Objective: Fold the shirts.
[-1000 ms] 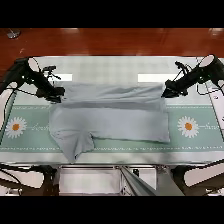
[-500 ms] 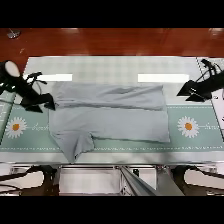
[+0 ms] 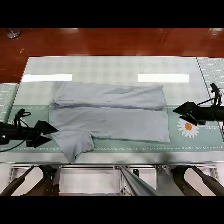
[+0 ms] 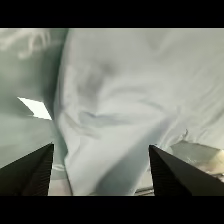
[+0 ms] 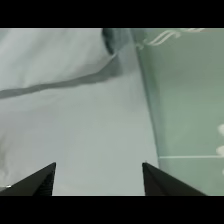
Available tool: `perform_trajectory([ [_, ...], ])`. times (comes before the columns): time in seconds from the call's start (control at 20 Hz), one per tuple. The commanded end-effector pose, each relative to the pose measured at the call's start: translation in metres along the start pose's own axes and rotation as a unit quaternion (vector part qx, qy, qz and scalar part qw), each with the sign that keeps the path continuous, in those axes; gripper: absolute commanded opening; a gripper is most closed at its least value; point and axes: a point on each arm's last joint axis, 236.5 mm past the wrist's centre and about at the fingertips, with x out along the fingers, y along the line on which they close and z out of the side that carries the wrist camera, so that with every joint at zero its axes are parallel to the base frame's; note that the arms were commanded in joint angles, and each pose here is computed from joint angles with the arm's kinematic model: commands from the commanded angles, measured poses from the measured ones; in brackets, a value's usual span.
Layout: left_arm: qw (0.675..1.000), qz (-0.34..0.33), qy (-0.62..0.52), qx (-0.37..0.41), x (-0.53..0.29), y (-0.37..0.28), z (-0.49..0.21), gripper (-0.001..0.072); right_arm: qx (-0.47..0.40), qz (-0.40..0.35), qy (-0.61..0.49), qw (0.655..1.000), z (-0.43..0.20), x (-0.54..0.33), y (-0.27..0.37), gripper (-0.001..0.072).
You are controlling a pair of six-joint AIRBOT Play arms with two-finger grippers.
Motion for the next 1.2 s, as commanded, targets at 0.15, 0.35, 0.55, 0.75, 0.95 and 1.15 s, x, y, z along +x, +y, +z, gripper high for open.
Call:
perform_trajectory([
  [0.15, 1.0, -0.009, 0.022, 0.011, 0.031, -0.005, -0.022, 0.0701, 0.015, 0.031, -0.005, 0.999, -0.014, 0.011, 0.005, 0.0618],
  [0.35, 0.993, 0.023, 0.079, 0.086, 0.061, -0.015, -0.049, 0.0675, 0.021, 0.018, -0.004, 1.0, -0.014, 0.009, -0.003, 0.0618],
  [0.55, 0.989, 0.026, 0.08, 0.125, 0.064, -0.019, -0.05, 0.0018, 0.055, -0.099, 0.064, 0.992, -0.049, -0.003, -0.062, 0.0618],
  [0.75, 0.989, 0.024, 0.072, 0.127, 0.062, -0.022, -0.044, 0.0019, 0.1, -0.108, 0.138, 0.979, -0.096, 0.004, -0.07, 0.0618],
  [0.95, 0.989, 0.025, 0.068, 0.13, 0.062, -0.022, -0.043, 0.0019, 0.073, -0.113, 0.191, 0.972, -0.128, 0.025, -0.065, 0.0618],
  [1.15, 0.989, 0.025, 0.066, 0.13, 0.062, -0.022, -0.041, 0.0019, 0.076, -0.06, 0.17, 0.981, -0.113, 0.052, -0.035, 0.0618],
])
